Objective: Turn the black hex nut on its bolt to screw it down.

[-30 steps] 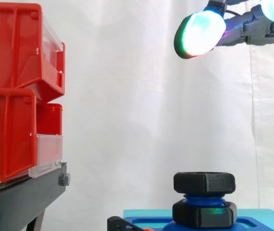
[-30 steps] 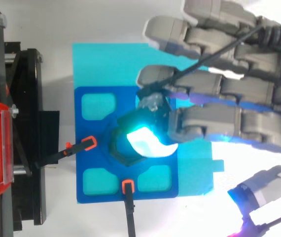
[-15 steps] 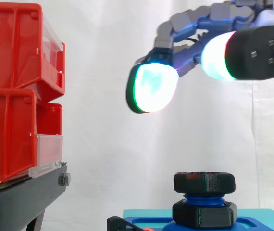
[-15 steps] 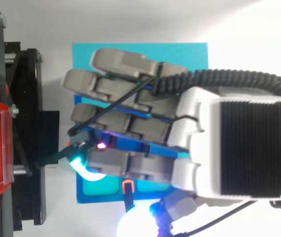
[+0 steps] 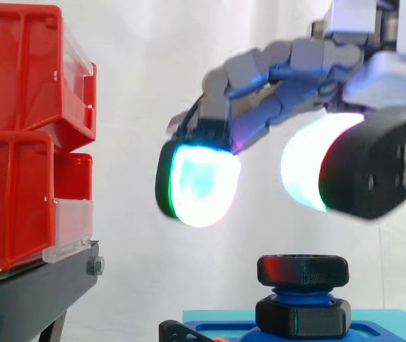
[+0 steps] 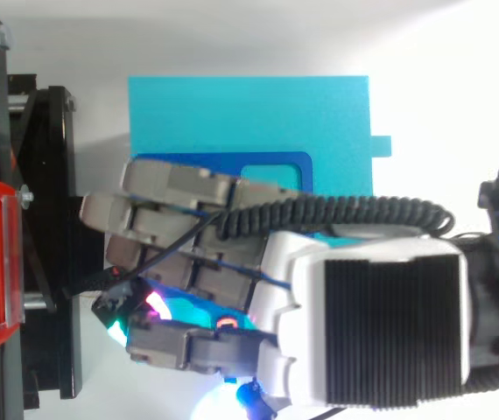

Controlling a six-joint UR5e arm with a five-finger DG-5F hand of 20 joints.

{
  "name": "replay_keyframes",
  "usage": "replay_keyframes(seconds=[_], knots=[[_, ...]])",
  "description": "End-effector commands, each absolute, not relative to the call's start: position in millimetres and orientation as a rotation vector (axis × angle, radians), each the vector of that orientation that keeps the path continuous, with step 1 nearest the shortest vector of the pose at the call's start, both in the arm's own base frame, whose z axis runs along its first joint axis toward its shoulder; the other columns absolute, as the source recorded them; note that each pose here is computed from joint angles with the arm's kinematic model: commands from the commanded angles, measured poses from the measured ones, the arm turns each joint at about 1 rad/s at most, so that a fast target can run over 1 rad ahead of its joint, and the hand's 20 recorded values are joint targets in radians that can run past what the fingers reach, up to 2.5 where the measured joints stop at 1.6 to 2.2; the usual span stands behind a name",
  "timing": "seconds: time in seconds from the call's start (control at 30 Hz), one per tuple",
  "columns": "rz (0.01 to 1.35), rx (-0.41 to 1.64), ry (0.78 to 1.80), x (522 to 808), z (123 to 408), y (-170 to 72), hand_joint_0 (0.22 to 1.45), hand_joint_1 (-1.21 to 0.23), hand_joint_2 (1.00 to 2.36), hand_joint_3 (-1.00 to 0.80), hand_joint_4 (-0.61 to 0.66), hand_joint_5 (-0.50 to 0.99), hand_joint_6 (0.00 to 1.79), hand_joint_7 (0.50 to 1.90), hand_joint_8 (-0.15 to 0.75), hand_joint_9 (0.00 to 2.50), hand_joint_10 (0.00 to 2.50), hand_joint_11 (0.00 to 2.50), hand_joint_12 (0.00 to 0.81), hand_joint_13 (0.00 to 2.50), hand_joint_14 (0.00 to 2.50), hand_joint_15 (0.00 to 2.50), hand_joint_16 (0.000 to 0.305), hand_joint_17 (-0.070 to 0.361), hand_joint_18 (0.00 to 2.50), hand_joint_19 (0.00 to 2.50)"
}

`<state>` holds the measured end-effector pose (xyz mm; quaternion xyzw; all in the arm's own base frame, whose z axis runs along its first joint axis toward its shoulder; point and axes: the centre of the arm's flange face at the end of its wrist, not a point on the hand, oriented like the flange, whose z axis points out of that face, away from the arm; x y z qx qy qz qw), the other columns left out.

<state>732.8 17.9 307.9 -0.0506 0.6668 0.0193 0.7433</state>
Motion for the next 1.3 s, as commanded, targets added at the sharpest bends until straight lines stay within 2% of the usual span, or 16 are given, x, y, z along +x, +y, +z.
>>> replay_keyframes(seconds=[0.0,0.47,0.93,1.27], knots=[[0.059,-0.138,1.470,737,296,23,0.48,-0.36,1.00,-0.50,0.11,-0.02,0.51,1.10,0.253,0.68,0.00,0.02,0.334,0.32,0.00,0.00,0.046,0.103,0.14,0.24],[0.071,-0.162,1.497,734,292,29,0.49,-0.32,1.00,-0.50,0.06,0.01,0.51,1.18,0.256,0.76,0.00,0.06,0.328,0.38,0.00,0.00,0.044,0.100,0.20,0.26],[0.057,-0.215,1.522,730,290,14,0.49,-0.32,1.00,-0.50,0.04,0.02,0.51,1.25,0.258,0.83,0.00,0.08,0.326,0.42,0.00,0.02,0.044,0.099,0.25,0.29],[0.027,-0.239,1.518,730,290,2,0.50,-0.21,1.00,-0.50,0.02,0.03,0.51,1.28,0.256,0.87,0.00,0.11,0.319,0.44,0.00,0.04,0.043,0.098,0.27,0.32]])
